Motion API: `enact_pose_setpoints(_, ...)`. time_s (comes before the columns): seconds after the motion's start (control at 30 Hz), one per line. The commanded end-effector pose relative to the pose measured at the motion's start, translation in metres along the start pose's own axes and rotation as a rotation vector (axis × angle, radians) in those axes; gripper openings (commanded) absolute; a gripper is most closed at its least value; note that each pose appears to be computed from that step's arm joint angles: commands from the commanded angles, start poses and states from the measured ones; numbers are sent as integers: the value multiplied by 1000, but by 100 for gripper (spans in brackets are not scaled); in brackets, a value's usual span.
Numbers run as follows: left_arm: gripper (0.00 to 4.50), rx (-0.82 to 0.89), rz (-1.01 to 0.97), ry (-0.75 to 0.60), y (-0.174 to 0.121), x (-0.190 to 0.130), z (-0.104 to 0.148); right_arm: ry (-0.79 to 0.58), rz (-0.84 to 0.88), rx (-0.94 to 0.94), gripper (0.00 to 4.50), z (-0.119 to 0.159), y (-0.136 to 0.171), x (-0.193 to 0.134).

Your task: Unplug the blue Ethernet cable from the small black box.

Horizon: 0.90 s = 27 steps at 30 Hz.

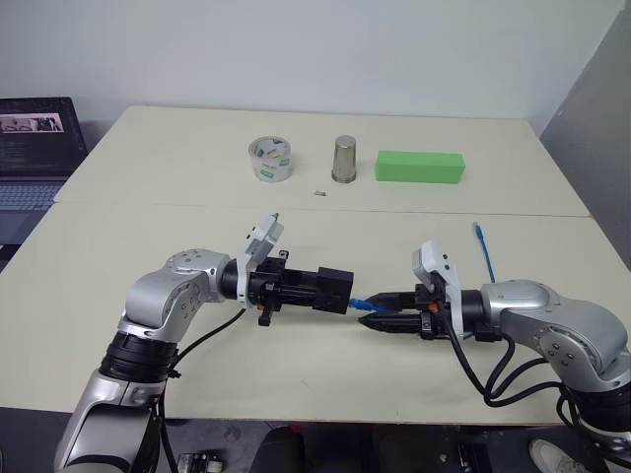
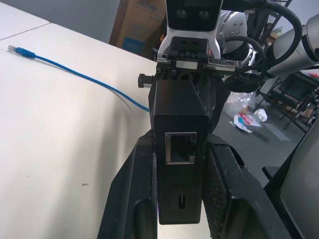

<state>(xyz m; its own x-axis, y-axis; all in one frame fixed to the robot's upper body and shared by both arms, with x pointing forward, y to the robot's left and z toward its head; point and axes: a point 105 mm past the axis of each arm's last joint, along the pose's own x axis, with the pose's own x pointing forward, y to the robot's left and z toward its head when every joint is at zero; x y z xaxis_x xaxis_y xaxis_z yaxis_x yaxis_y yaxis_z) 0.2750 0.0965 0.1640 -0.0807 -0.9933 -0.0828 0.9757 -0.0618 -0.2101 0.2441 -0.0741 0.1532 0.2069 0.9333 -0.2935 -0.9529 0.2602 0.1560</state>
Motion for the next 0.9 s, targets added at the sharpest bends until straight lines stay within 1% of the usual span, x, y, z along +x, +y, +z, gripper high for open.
enact_pose_setpoints(0.03, 79, 22, -7, -32, -3, -3, 11, -65, -18, -6, 145, 10, 2, -3)
enact_pose_setpoints(0.13, 79, 12, -8, -38, -3, -3, 11, -110, -12, 27, 145, 13, 3, -1)
enact_pose_setpoints(0.4, 79, -4, -2, -61, -1, -2, 14, -149, -15, 52, 145, 17, 4, 1)
enact_pose_setpoints(0.9, 79, -5, 2, -68, 0, -1, 13, -158, -1, 53, 145, 21, 7, 4)
